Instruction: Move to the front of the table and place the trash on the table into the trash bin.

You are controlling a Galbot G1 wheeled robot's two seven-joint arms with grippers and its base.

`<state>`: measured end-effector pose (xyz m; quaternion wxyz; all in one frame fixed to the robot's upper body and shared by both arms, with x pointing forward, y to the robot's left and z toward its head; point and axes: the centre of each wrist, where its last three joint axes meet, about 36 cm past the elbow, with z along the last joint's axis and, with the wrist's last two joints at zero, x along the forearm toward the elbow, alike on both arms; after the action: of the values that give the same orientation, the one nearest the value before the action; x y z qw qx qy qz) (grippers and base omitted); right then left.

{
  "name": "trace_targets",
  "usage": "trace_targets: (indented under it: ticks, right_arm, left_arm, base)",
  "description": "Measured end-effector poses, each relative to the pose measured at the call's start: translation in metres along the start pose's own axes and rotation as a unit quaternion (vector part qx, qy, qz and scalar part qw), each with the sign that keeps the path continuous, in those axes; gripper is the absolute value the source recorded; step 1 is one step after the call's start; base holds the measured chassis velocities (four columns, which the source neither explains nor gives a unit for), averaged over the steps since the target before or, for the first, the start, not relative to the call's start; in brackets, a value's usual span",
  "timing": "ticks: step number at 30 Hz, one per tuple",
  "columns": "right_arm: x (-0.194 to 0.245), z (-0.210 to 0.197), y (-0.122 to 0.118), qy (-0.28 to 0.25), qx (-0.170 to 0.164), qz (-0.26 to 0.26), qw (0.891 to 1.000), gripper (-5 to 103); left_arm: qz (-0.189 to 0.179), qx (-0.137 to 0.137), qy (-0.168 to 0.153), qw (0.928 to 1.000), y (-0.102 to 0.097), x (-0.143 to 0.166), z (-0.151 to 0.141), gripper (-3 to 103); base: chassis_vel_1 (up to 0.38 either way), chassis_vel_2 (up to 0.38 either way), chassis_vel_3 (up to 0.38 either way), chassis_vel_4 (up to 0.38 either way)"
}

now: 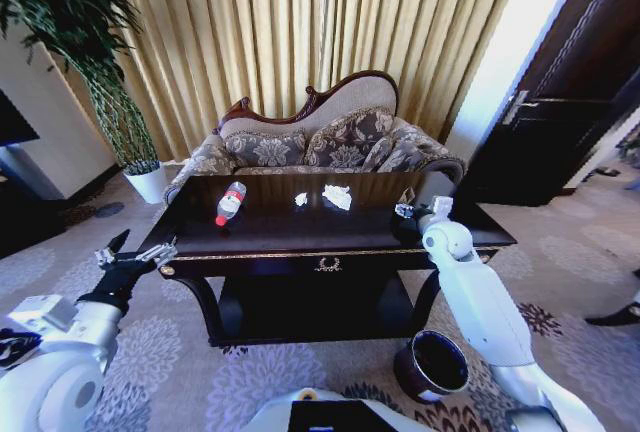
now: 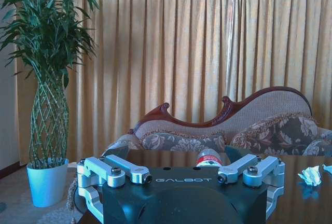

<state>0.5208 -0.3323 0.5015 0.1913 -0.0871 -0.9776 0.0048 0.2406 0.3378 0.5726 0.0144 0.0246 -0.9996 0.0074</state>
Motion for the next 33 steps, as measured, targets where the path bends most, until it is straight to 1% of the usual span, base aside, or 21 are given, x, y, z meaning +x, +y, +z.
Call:
trace_targets:
  ticks: [1,2,5,6,7,9,10,11,12,13,14,17,18,22,26,31,33]
  right_arm:
    - [0.000,0.000,0.000,-0.001,0.000,0.000,1.000,64]
    - [0.000,0.000,0.000,-0.001,0.000,0.000,1.000,64]
    - [0.000,0.001,-0.001,-0.003,0.002,0.001,1.000,48]
    - [0.000,0.001,-0.001,-0.003,0.002,0.001,1.000,48]
    - [0.000,0.001,-0.002,-0.004,0.002,0.002,1.000,42]
    - [0.001,0.001,-0.002,-0.006,0.002,0.002,1.000,42]
    - [0.002,0.002,-0.002,-0.008,0.002,0.002,1.000,37]
    - [0.003,0.003,-0.002,-0.009,0.002,0.002,1.000,27]
    - [0.004,0.003,-0.002,-0.010,0.002,0.001,1.000,27]
    - [0.005,0.004,-0.002,-0.011,0.003,0.001,1.000,21]
    - [0.005,0.004,-0.002,-0.011,0.003,0.001,1.000,21]
    - [0.007,0.005,-0.002,-0.014,0.004,0.002,1.000,4]
    - [0.007,0.005,-0.003,-0.016,0.005,0.001,1.000,2]
    - [0.007,0.006,-0.006,-0.024,0.011,-0.004,1.000,1]
    - [0.008,0.005,-0.007,-0.028,0.011,-0.007,1.000,0]
    - [0.008,0.009,-0.009,-0.054,0.005,-0.023,0.998,0]
    - [0.016,0.009,-0.010,-0.085,-0.008,-0.042,0.995,0]
  left_arm:
    - [0.000,0.000,0.000,1.0000,0.000,0.000,0.000,100]
    - [0.000,0.000,0.000,1.0000,0.000,0.000,0.000,100]
    - [0.001,0.001,-0.001,1.0000,0.000,0.000,0.000,100]
    - [0.001,0.001,-0.001,1.0000,0.000,0.000,0.000,100]
    - [0.002,0.001,-0.001,1.0000,0.000,0.000,0.000,100]
    - [0.002,0.001,-0.001,1.0000,0.000,0.000,0.000,100]
    - [0.002,0.001,-0.001,1.0000,-0.001,0.000,0.000,100]
    - [0.003,0.002,-0.001,1.0000,-0.001,0.000,0.000,100]
    - [0.005,0.003,0.000,1.0000,-0.001,0.000,0.001,100]
    - [0.006,0.003,0.000,1.0000,-0.001,0.000,0.001,100]
    - [0.006,0.003,0.000,1.0000,-0.001,0.000,0.001,100]
    - [0.009,0.003,0.001,1.0000,-0.001,0.000,0.001,100]
    - [0.009,0.003,0.001,1.0000,-0.001,0.000,0.001,100]
    - [0.009,0.003,0.002,1.0000,-0.001,0.001,0.001,100]
    - [0.008,0.002,0.002,1.0000,0.000,0.001,0.001,100]
    - [0.008,0.002,0.002,1.0000,0.000,0.001,0.001,100]
    - [0.008,0.002,0.002,1.0000,0.000,0.001,0.001,100]
  base:
    - [0.000,0.000,0.000,0.000]
    - [0.000,0.000,0.000,0.000]
    - [0.000,0.000,0.000,0.000]
    - [0.000,0.000,0.000,0.000]
    - [0.000,0.000,0.000,0.000]
    - [0.000,0.000,0.000,0.000]
    - [0.000,0.000,0.000,0.000]
    - [0.000,0.000,0.000,0.000]
    - [0.000,0.000,0.000,0.000]
    - [0.000,0.000,0.000,0.000]
    - [0.000,0.000,0.000,0.000]
    - [0.000,0.000,0.000,0.000]
    - [0.000,0.000,0.000,0.000]
    - [0.000,0.000,0.000,0.000]
    - [0.000,0.000,0.000,0.000]
    - [0.000,0.000,0.000,0.000]
    - [0.000,0.000,0.000,0.000]
